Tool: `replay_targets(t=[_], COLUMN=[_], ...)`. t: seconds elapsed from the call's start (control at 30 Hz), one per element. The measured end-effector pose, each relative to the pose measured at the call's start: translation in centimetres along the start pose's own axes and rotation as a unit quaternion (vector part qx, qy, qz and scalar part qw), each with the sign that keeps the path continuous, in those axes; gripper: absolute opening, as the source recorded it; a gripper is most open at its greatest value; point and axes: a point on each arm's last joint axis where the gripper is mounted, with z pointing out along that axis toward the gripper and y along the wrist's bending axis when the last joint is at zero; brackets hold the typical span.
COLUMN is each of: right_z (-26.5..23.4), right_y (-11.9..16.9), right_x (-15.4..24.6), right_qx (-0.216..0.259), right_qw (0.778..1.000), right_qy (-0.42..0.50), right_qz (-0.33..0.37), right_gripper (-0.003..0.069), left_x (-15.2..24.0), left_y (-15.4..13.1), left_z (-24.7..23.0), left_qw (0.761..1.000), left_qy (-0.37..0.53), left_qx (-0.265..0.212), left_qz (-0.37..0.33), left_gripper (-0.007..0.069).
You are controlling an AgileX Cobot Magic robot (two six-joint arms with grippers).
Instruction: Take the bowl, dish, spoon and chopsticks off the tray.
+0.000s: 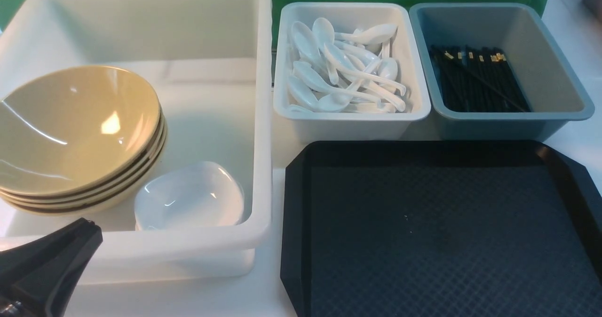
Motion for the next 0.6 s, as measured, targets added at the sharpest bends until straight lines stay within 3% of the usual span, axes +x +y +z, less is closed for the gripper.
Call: replay_targets(t=[0.13, 0.3, 0.33, 0.47, 0.6], right_z=[-3.0, -2.8, -2.4, -1.8, -1.2], right_y=[-0.5, -0.7, -0.9, -1.1, -1.1], right_x=[-0.3, 1.2, 3.0, 6.3, 8.6], right_qx=[0.056, 0.106, 0.131, 0.152, 0.144], right_qw=[0.992, 0.978, 0.974, 0.974, 0.984], right_qy=[-0.09, -0.143, -0.149, -0.138, -0.087], right_qz=[-0.066, -0.105, -0.111, -0.093, -0.053], right_gripper=[0.004, 0.0041, 0.0041, 0.0041, 0.0041], left_x=[0.0, 0.1, 0.1, 0.1, 0.1], left_y=[-0.1, -0.1, -0.1, -0.1, -0.1], left_z=[0.0, 0.0, 0.0, 0.0, 0.0], left_qw=[1.0, 1.0, 1.0, 1.0, 1.0], left_qy=[0.002, 0.003, 0.003, 0.003, 0.003], left_qx=[0.004, 0.005, 0.005, 0.005, 0.005], left_qz=[0.0, 0.0, 0.0, 0.0, -0.001], left_gripper=[-0.0008, -0.0008, -0.0008, -0.0008, -0.0008])
